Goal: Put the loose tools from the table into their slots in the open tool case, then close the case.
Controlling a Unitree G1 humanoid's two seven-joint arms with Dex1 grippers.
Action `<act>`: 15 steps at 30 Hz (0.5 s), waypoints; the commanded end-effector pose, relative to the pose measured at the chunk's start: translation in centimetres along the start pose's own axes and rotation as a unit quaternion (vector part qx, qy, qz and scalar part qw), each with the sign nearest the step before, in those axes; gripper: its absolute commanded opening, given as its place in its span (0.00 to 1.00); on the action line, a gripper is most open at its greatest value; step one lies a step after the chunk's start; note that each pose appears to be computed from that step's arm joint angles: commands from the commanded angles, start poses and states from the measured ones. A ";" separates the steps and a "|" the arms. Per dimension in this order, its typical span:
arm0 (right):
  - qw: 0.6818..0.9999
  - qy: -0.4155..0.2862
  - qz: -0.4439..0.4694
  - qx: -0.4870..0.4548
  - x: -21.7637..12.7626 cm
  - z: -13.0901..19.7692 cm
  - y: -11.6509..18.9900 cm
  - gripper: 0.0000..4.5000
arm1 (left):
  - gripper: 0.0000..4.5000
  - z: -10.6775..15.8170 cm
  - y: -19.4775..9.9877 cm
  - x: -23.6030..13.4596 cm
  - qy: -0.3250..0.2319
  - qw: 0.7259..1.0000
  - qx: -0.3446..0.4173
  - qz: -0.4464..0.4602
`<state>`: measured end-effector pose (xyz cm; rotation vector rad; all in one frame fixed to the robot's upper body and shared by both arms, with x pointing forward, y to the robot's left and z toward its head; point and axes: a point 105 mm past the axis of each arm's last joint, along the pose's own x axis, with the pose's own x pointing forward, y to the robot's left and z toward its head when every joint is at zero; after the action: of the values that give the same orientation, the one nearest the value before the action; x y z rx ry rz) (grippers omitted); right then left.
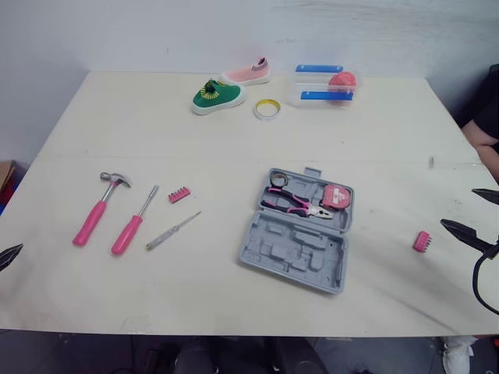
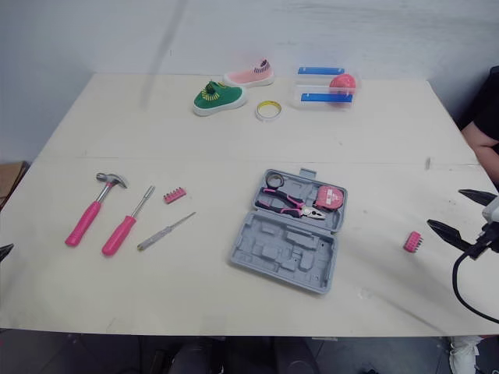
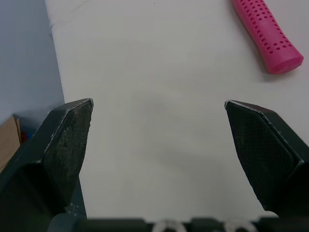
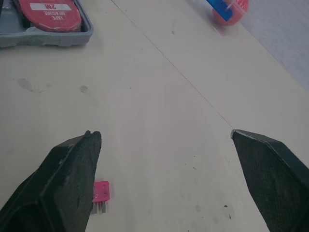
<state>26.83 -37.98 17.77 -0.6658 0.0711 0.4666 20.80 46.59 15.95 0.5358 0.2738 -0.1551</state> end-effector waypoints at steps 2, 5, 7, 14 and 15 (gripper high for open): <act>0.998 -0.051 0.009 0.038 0.6 2.2 0.1 1.00 | 0.98 4.5 -1.5 1.9 -0.076 0.995 0.009 -0.059; 0.991 -0.087 0.039 0.091 1.6 3.8 1.4 1.00 | 0.98 7.8 -4.4 3.5 -0.122 0.985 0.027 -0.121; 0.989 -0.093 0.064 0.097 2.1 4.4 2.7 1.00 | 0.98 9.0 -7.1 4.3 -0.136 0.977 0.019 -0.163; 0.984 -0.085 0.135 0.074 4.6 4.8 8.0 0.82 | 0.81 14.8 -16.8 7.7 -0.174 0.939 0.004 -0.296; 0.984 -0.082 0.140 0.072 4.9 4.7 8.5 0.72 | 0.71 15.6 -18.4 7.8 -0.179 0.926 0.006 -0.331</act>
<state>27.14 -27.70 15.11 -0.4327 0.0579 0.7790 27.90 24.10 17.32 0.4085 0.0839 -0.8387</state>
